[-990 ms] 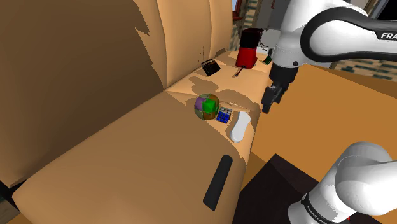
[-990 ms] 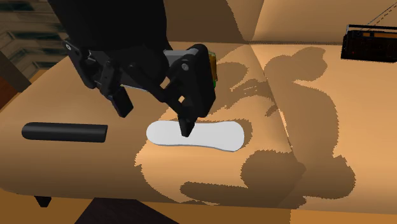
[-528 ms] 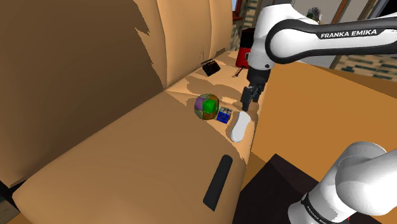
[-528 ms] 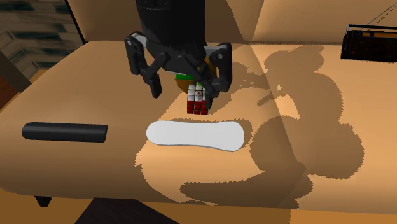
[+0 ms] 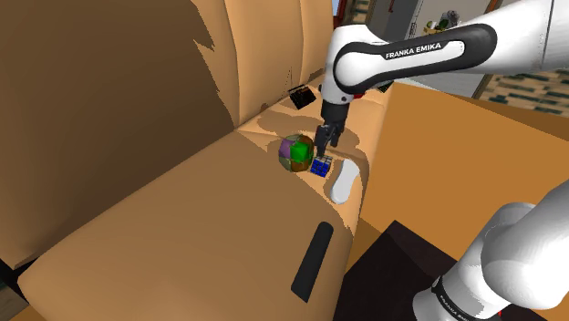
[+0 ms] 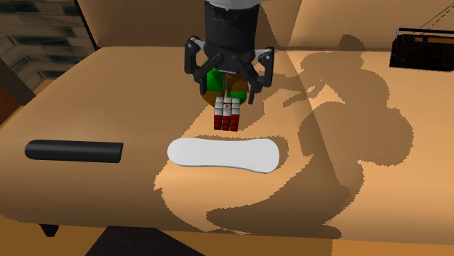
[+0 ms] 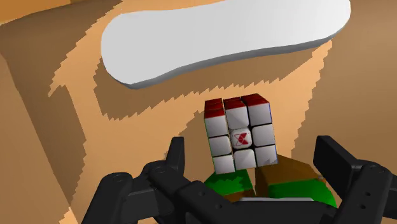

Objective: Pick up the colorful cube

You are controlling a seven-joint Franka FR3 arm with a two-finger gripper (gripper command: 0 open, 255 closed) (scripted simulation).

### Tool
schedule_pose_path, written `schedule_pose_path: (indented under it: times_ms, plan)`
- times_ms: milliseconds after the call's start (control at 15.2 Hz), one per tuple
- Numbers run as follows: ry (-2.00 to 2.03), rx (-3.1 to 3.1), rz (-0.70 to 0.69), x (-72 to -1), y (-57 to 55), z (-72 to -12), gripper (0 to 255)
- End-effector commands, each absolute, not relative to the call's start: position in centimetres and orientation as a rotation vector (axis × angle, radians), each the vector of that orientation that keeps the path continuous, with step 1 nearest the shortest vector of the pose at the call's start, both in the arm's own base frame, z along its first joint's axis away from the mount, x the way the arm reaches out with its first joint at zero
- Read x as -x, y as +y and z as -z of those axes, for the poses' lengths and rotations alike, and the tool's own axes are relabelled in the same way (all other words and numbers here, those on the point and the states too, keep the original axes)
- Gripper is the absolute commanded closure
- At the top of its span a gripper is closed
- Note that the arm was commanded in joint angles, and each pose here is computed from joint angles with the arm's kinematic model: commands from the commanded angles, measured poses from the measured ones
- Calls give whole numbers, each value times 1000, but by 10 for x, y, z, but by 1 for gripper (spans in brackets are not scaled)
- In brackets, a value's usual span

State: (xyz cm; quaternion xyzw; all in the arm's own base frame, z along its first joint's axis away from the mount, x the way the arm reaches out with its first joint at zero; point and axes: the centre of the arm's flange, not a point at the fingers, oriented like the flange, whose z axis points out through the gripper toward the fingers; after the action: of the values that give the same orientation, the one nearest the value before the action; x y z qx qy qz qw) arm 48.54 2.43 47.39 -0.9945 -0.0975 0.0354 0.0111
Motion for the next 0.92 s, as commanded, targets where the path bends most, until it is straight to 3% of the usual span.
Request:
schedule_pose_path:
  times_ms: [0,528,594,858]
  plan:
    - [-319,3094,-112,-498,29,-463,0]
    - [-319,3094,-112,-498,29,-428,0]
    - [-320,3094,-112,-498,28,-428,255]
    - [-320,3094,-112,-498,28,-428,255]
